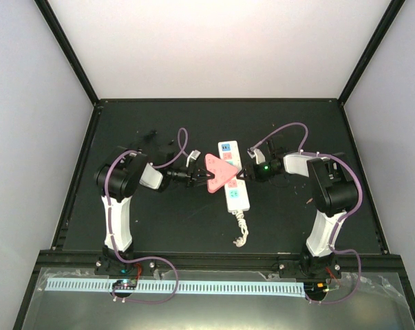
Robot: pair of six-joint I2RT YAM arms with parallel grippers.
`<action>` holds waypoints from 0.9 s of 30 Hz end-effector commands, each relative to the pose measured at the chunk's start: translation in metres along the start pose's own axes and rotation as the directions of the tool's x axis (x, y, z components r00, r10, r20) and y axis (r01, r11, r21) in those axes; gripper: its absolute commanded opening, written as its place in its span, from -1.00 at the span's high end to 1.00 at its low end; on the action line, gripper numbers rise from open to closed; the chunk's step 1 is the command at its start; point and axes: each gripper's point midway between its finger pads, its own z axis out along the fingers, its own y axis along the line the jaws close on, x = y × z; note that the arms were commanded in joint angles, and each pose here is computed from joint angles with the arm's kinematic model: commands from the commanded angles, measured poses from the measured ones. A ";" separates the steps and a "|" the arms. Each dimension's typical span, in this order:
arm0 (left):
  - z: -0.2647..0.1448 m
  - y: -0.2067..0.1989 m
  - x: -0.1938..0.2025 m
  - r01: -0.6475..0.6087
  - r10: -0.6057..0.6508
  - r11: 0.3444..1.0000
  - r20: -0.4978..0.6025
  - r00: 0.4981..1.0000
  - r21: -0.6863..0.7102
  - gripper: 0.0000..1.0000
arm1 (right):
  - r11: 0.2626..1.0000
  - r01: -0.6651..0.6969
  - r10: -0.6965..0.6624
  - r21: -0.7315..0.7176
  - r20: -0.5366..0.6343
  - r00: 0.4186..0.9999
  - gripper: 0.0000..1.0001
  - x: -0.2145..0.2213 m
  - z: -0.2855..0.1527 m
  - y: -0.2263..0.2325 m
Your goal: Pull the plug off the socket
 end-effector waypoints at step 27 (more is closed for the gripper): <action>0.005 -0.057 0.015 -0.219 0.226 0.968 -0.044 0.973 0.123 0.97 | 0.985 -0.054 0.063 0.163 -0.051 0.997 0.13 0.021 0.016 -0.042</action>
